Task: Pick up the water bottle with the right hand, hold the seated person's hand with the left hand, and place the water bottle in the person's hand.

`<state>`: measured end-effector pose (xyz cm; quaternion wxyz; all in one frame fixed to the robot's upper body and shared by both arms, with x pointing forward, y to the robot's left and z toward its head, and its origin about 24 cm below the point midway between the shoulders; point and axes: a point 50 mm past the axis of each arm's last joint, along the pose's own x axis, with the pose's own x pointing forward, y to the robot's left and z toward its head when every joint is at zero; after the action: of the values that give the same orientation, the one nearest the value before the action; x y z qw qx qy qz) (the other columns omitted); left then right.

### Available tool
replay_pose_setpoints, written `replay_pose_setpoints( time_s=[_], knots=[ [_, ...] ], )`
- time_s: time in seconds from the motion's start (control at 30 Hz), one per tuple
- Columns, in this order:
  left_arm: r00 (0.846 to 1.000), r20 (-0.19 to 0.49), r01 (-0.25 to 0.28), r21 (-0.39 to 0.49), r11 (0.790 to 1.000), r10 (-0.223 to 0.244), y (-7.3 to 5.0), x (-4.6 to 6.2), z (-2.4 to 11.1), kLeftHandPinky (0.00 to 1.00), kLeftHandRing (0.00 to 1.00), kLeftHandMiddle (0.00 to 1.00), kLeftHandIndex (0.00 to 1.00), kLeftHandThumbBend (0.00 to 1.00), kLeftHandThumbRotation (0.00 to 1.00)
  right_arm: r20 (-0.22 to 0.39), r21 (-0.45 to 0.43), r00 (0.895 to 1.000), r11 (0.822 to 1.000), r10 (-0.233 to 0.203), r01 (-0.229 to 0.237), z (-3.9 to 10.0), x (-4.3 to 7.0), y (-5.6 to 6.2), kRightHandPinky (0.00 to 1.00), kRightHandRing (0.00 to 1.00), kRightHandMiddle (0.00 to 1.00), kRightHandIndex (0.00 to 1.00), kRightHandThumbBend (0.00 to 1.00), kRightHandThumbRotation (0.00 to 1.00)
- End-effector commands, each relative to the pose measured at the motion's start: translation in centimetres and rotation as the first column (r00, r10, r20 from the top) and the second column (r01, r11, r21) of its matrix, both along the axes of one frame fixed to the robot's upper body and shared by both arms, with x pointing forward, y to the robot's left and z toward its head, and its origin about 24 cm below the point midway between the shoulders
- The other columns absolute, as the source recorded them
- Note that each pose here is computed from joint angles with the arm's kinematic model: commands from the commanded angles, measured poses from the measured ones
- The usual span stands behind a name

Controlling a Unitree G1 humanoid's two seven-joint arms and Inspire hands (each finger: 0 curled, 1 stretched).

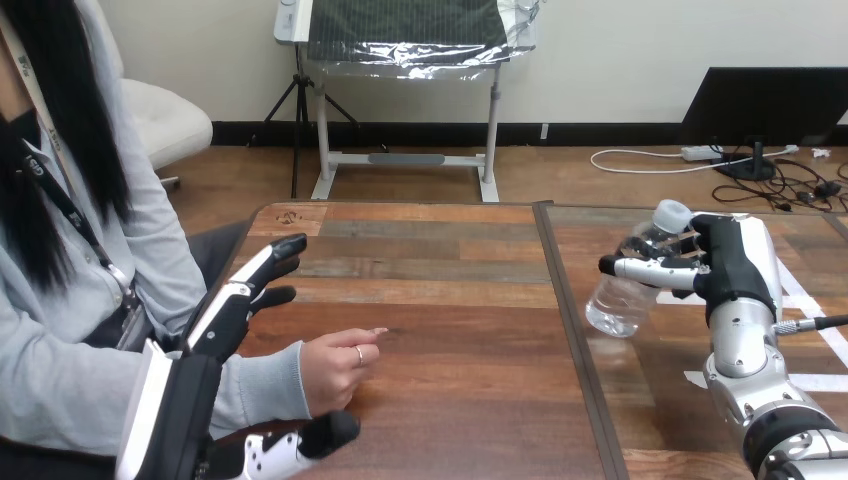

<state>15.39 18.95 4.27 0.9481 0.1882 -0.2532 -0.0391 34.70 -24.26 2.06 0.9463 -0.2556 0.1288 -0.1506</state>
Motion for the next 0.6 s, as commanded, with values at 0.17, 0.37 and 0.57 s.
replay_pose_setpoints(
  time_s=[0.17, 0.37, 0.57],
  knots=[
    [0.994, 0.048, -0.106, 0.232, 0.967, 0.097, 1.2, 0.9, 2.2, 0.74, 0.84, 0.88, 0.86, 1.0, 0.6, 0.214, 0.042, 0.975, 0.996, 0.066, -0.077, 4.2, 2.3, 1.3, 0.34, 0.4, 0.47, 0.5, 0.85, 0.0],
    [0.99, 0.0, -0.135, 0.341, 0.93, 0.144, 1.8, 1.1, 2.4, 0.7, 0.81, 0.87, 0.87, 1.0, 0.51, 0.23, 0.036, 0.97, 0.995, 0.081, -0.091, 4.5, 2.4, 1.6, 0.34, 0.4, 0.47, 0.51, 0.84, 0.0],
    [0.984, -0.018, -0.153, 0.444, 0.883, 0.179, 2.3, 1.7, 2.6, 0.68, 0.8, 0.86, 0.86, 1.0, 0.41, 0.254, 0.036, 0.962, 0.993, 0.097, -0.109, 4.8, 2.5, 2.0, 0.34, 0.4, 0.46, 0.5, 0.84, 0.0]
  ],
)
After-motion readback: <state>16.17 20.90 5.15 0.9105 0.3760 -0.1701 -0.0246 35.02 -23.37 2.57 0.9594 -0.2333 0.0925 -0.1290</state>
